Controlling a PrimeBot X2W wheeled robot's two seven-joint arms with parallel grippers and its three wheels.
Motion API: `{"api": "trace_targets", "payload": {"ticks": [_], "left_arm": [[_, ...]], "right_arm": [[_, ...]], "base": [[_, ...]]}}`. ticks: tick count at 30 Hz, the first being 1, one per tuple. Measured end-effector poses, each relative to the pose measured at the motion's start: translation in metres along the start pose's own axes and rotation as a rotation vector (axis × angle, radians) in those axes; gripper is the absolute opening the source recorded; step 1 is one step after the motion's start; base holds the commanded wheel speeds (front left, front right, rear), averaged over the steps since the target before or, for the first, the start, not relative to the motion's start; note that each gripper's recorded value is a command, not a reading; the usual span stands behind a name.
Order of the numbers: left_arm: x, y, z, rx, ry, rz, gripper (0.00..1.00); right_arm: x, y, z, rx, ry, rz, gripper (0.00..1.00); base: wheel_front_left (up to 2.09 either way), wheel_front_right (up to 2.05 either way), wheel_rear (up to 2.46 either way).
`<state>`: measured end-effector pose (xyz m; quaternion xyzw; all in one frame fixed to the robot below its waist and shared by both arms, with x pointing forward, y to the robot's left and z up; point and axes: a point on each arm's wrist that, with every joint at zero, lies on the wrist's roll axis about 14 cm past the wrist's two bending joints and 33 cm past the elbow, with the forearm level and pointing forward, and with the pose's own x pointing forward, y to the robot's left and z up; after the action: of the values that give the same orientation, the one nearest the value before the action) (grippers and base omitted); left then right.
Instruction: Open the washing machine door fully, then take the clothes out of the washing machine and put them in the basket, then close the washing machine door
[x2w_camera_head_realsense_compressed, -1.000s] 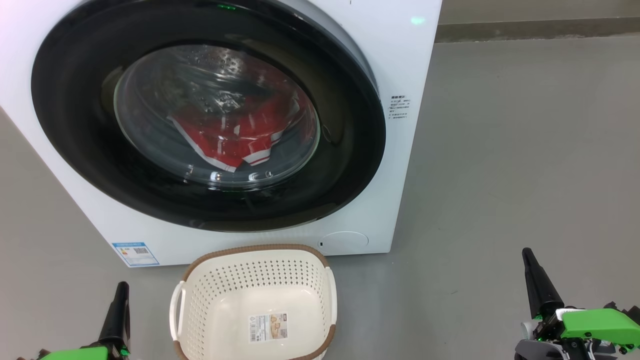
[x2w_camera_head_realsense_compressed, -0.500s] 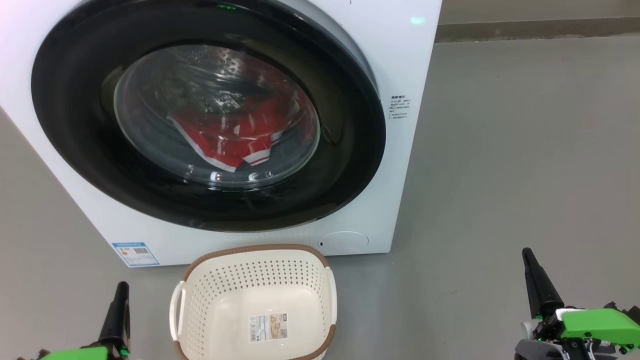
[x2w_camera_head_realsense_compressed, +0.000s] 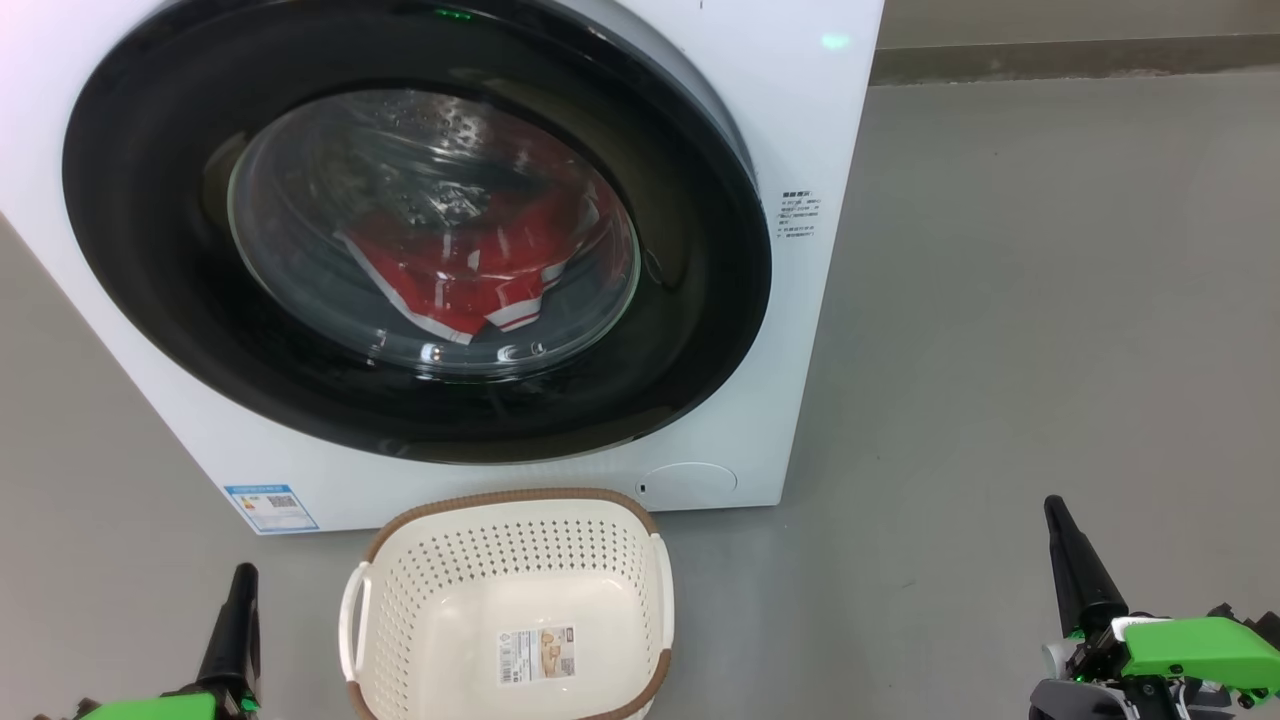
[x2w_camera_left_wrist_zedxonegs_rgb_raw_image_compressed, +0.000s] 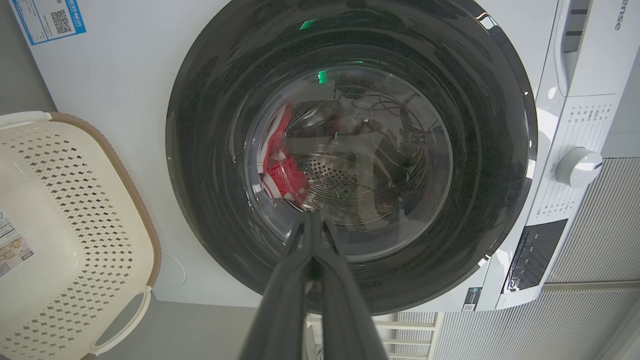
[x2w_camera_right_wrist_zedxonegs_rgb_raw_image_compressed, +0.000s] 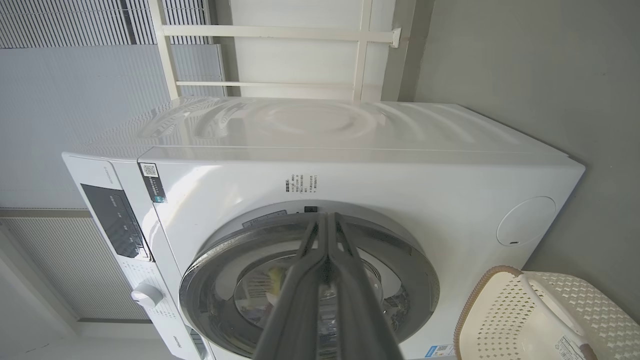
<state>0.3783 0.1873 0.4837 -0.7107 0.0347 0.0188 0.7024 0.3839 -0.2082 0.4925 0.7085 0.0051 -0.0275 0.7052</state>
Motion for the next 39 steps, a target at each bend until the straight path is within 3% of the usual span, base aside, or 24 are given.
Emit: {"api": "trace_targets", "payload": {"ticks": [1, 8, 39], "left_arm": [[0.000, 0.000, 0.000, 0.000, 0.000, 0.000, 1.00], [-0.014, 0.033, -0.007, -0.027, 0.002, 0.096, 1.00], [-0.010, 0.014, -0.004, 0.036, -0.046, 0.040, 1.00]], "right_arm": [[0.000, 0.000, 0.000, 0.000, 0.000, 0.000, 1.00], [-0.011, -0.030, -0.002, 0.016, -0.004, -0.088, 1.00], [-0.003, -0.005, -0.016, -0.020, 0.017, -0.011, 1.00]], "base": [[0.00, 0.00, 0.00], [0.00, 0.00, 0.00], [0.00, 0.00, 0.00]]}}
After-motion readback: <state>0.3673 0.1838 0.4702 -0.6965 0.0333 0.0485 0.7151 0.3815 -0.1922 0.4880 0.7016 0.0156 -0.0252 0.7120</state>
